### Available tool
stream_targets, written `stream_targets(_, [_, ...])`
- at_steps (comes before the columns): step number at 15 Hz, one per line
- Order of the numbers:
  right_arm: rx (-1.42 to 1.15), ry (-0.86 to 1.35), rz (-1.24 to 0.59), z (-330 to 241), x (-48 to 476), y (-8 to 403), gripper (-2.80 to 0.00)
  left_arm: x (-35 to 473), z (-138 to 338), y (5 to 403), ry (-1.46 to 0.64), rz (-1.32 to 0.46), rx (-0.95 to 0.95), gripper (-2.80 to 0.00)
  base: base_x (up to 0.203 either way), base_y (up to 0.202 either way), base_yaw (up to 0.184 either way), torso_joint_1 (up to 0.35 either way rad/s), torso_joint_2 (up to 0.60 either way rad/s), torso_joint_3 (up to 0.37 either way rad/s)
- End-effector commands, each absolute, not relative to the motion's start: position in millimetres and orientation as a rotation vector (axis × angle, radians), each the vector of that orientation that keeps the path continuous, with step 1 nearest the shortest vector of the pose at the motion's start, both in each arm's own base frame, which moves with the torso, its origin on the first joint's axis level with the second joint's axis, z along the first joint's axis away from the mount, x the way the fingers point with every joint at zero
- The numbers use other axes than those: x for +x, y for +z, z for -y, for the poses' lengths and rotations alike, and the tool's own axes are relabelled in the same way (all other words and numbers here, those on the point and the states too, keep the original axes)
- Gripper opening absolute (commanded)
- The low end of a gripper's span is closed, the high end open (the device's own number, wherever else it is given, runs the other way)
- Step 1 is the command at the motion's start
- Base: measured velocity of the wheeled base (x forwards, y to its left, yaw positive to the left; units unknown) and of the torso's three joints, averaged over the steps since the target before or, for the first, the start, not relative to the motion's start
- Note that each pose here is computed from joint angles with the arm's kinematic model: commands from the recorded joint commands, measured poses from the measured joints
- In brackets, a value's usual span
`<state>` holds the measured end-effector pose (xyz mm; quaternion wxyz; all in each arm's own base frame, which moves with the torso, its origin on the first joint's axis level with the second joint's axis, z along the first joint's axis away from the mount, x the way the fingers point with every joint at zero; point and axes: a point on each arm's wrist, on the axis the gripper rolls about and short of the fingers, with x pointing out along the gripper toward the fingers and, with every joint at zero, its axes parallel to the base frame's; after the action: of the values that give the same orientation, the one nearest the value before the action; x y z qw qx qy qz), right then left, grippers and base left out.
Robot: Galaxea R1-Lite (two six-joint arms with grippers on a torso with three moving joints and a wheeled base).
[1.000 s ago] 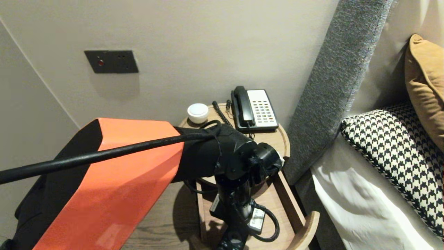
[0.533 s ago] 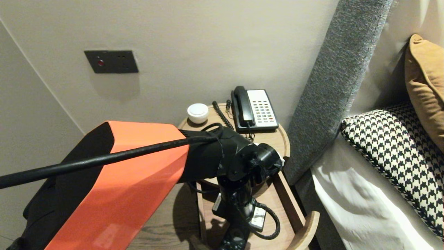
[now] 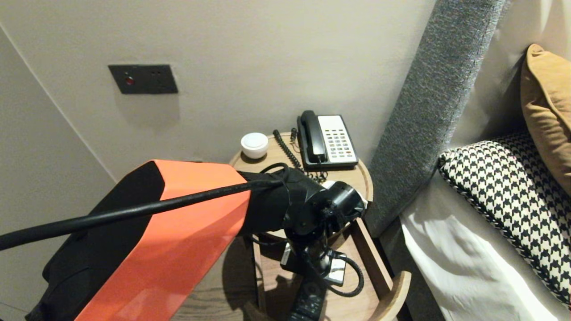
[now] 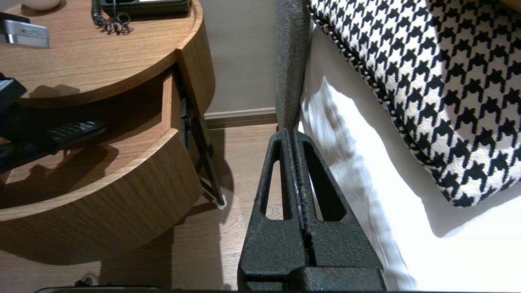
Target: Put the remote controls on the table in the drawer one by one
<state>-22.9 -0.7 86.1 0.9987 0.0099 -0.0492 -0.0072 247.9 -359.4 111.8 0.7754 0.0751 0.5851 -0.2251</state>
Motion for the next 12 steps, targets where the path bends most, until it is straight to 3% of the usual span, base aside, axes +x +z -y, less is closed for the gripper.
stream_targets(1, [0.019, -0.013, 0.059, 1, -20, 75, -2.8, 251, 362, 107, -0.483, -1.259, 0.154, -2.8, 0.0, 0.0, 0.0, 0.0, 0.0, 0.0])
stream_targets(12, [0.019, -0.013, 0.058, 1, -20, 75, -2.8, 267, 365, 93, -0.339, -1.161, 0.082, -2.8, 0.0, 0.0, 0.0, 0.0, 0.0, 0.0])
